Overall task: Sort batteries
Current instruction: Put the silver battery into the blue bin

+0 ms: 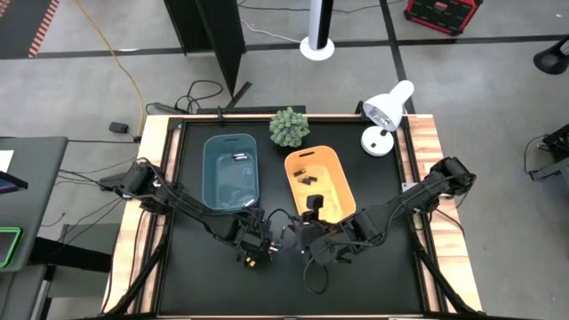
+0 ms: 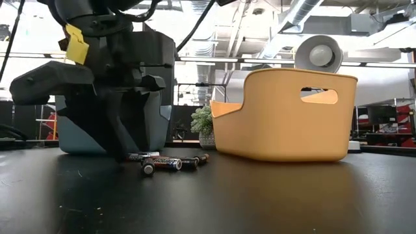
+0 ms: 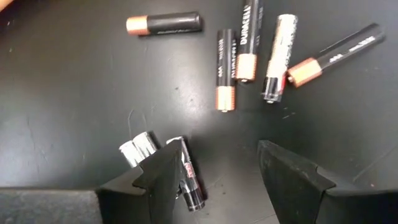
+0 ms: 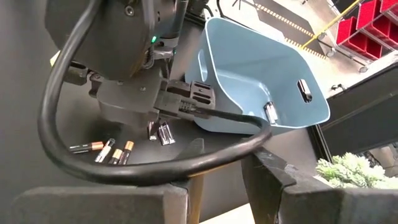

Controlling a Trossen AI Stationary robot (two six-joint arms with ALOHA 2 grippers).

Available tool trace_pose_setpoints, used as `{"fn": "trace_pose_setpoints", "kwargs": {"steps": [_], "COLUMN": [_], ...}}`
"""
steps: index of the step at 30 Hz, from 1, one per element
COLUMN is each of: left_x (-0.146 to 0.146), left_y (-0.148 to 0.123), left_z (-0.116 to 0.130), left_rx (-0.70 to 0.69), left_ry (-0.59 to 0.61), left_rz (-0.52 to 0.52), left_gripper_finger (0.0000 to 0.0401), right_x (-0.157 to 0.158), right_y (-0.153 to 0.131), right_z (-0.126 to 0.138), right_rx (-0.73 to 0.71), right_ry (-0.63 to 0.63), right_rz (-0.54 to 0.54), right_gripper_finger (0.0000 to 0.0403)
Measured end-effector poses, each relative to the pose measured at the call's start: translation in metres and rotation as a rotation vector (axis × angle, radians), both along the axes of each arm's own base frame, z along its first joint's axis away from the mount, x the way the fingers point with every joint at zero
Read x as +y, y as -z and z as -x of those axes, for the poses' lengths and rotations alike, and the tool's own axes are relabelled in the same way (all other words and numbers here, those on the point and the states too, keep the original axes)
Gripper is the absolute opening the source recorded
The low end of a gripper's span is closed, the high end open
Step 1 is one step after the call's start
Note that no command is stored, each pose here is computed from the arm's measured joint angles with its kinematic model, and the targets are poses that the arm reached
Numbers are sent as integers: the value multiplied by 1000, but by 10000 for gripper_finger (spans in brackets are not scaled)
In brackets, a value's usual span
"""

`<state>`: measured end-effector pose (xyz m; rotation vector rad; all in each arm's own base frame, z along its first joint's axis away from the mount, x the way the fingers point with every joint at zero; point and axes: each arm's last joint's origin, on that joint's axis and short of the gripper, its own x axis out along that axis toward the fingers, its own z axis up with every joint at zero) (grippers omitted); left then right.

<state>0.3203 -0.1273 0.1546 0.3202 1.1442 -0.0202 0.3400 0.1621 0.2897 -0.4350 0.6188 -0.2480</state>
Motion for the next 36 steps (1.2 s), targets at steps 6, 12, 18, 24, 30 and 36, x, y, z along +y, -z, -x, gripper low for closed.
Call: {"fn": "trace_pose_setpoints", "kwargs": {"steps": [6, 12, 18, 24, 30, 36], "left_x": [5, 11, 9, 8, 5, -1], "left_y": [1, 4, 4, 4, 5, 5], "left_z": [2, 2, 1, 2, 3, 5], "left_rx": [31, 55, 56, 64, 71, 84], "left_ry": [-70, -107, -96, -105, -97, -92], "left_rz": [8, 32, 60, 87, 108, 153], "left_gripper_finger": [205, 205, 205, 205, 205, 196], "right_x": [0, 0, 0, 0, 0, 0], "right_y": [0, 0, 0, 0, 0, 0], "right_z": [0, 0, 0, 0, 0, 0], "right_rx": [0, 1, 0, 0, 0, 0], "right_ry": [0, 1, 2, 3, 2, 2], "right_rz": [0, 1, -2, -1, -1, -2], "right_gripper_finger": [122, 122, 122, 122, 122, 122]}}
